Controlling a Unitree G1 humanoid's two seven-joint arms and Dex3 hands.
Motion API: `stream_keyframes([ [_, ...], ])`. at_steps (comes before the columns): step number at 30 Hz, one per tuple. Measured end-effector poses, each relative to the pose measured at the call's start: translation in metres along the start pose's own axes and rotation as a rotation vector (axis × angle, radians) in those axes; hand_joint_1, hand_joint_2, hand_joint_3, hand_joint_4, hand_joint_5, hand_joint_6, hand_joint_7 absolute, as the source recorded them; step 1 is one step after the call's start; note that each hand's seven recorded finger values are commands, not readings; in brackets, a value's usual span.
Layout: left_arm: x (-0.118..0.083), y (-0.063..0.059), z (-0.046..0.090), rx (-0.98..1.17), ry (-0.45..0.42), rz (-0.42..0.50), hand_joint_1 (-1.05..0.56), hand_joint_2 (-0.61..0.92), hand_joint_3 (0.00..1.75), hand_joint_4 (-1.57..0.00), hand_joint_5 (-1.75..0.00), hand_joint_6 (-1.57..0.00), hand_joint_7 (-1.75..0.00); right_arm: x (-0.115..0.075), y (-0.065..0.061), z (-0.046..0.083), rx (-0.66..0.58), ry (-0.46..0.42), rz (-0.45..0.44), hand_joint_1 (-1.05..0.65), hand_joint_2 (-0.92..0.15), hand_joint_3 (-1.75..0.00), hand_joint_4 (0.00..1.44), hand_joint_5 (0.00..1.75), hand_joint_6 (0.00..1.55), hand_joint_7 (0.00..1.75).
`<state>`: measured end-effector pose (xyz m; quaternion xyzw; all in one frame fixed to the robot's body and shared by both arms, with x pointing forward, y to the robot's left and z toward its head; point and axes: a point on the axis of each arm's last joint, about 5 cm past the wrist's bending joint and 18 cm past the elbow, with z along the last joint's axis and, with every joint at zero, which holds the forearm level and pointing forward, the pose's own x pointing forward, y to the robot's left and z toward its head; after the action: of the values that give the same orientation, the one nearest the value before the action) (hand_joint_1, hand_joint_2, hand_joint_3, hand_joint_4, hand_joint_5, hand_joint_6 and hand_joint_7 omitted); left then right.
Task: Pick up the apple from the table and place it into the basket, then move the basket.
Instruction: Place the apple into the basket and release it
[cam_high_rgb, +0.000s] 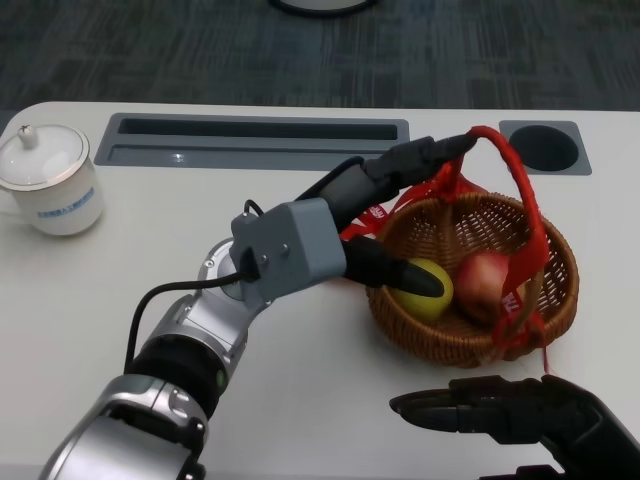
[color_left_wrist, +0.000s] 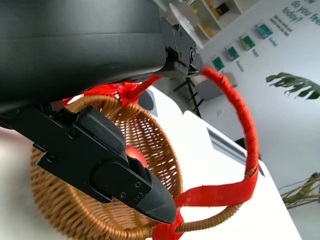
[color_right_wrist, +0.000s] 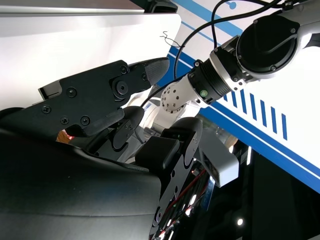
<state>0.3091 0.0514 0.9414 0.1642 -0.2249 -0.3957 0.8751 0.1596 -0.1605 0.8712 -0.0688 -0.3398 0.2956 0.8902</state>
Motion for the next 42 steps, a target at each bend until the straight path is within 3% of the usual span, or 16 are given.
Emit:
stream_keyframes([
  [7, -0.026, 0.012, 0.000, -0.017, -0.065, 0.054, -0.80, 0.76, 0.00, -0.31, -0.03, -0.27, -0.03, -0.002, -0.015, 0.001, -0.048, -0.005, -0.003, -0.27, -0.82, 0.00, 0.83, 0.00, 0.77, 0.00],
  [13, -0.060, 0.019, 0.004, -0.043, -0.132, 0.123, -0.70, 0.73, 0.00, -0.37, -0.03, -0.35, -0.03, -0.002, -0.018, 0.001, -0.057, -0.014, -0.007, -0.27, -0.81, 0.00, 0.84, 0.00, 0.78, 0.00],
  [21, -0.107, 0.013, 0.005, -0.089, -0.134, 0.195, -0.65, 0.72, 0.00, -0.40, -0.02, -0.40, -0.02, -0.002, -0.021, 0.002, -0.082, -0.023, -0.014, -0.26, -0.79, 0.00, 0.84, 0.00, 0.78, 0.00],
  [32, -0.146, 0.003, 0.006, -0.061, -0.143, 0.278, -0.51, 0.73, 0.00, -0.57, -0.04, -0.54, -0.04, -0.008, -0.032, 0.005, -0.125, 0.003, 0.001, -0.31, -0.79, 0.00, 0.84, 0.00, 0.78, 0.00],
  [42, -0.184, 0.004, 0.016, -0.005, -0.112, 0.327, -0.48, 0.73, 0.00, -0.62, -0.03, -0.61, -0.03, -0.013, -0.034, 0.003, -0.124, 0.016, -0.006, -0.32, -0.79, 0.00, 0.85, 0.00, 0.78, 0.00],
])
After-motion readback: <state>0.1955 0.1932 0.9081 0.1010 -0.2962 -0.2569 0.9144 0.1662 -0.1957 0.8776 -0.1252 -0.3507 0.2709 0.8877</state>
